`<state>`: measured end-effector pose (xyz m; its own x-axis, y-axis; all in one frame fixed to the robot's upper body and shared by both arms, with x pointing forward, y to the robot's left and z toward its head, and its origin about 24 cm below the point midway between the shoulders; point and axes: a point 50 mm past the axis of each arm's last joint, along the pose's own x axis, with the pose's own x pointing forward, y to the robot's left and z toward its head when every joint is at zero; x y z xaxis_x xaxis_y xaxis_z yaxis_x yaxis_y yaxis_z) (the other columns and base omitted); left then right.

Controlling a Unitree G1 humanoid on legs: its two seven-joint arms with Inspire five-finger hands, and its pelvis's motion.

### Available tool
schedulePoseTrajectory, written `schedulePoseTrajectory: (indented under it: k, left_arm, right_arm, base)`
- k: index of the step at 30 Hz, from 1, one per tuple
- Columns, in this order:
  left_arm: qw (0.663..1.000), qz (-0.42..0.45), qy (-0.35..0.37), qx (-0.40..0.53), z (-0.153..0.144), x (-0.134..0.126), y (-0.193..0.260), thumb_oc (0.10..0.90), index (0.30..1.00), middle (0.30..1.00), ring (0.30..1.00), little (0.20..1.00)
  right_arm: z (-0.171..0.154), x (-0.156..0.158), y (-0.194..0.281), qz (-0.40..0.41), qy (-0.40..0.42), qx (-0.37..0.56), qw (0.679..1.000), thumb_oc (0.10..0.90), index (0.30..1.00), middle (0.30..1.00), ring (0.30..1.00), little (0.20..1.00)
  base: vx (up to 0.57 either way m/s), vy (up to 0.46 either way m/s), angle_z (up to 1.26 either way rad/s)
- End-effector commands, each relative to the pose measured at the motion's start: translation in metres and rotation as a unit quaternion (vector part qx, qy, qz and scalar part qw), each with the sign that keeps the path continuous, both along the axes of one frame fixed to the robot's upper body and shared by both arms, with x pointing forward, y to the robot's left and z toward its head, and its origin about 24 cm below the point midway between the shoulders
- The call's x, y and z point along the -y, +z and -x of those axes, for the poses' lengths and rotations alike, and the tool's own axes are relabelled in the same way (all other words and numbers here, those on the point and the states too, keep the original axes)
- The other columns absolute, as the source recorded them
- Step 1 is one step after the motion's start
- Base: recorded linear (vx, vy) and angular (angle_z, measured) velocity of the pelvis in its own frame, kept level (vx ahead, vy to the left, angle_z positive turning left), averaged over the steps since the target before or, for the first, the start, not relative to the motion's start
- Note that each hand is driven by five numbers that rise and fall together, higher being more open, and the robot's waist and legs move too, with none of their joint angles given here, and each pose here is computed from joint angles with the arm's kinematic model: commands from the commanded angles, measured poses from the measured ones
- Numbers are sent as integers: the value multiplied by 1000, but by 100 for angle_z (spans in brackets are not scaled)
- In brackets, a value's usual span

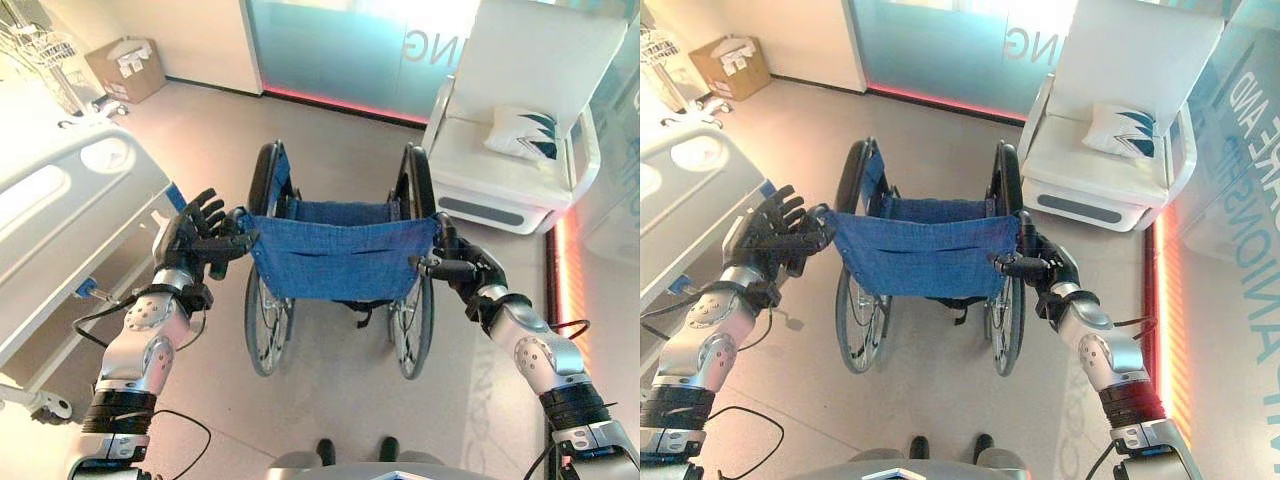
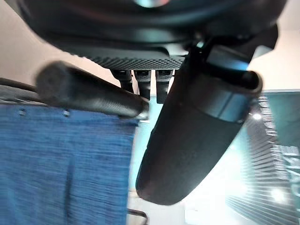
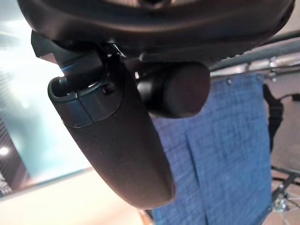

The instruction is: Push the wheelchair next to the bed

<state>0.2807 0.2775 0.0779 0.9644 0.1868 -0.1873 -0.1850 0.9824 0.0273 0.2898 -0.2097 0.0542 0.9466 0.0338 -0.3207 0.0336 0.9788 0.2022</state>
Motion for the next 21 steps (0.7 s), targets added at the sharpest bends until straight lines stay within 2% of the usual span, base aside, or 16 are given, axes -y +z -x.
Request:
schedulePoseTrajectory:
  k: [1,7,12,21]
  left_arm:
    - [996,-57,-2,62,-16,-5,35,800,900,900,900,900]
    - [996,-73,10,50,-18,-8,36,800,900,900,900,900]
    - [993,-82,60,57,-24,-13,39,800,900,900,900,900]
    - [997,-48,34,50,-29,-2,29,800,900,900,900,900]
  right_arm:
    - [-25,-21,50,-12,37,112,993,800,900,900,900,900]
    - [-25,-24,51,-14,42,115,992,800,900,900,900,900]
    - [-30,-31,54,-15,50,118,992,800,900,900,900,900]
    - [-30,-37,55,-12,68,118,991,800,900,900,900,900]
  base:
    - [0,0,0]
    - [0,0,0]
    - [0,0,0]
    - [0,0,0]
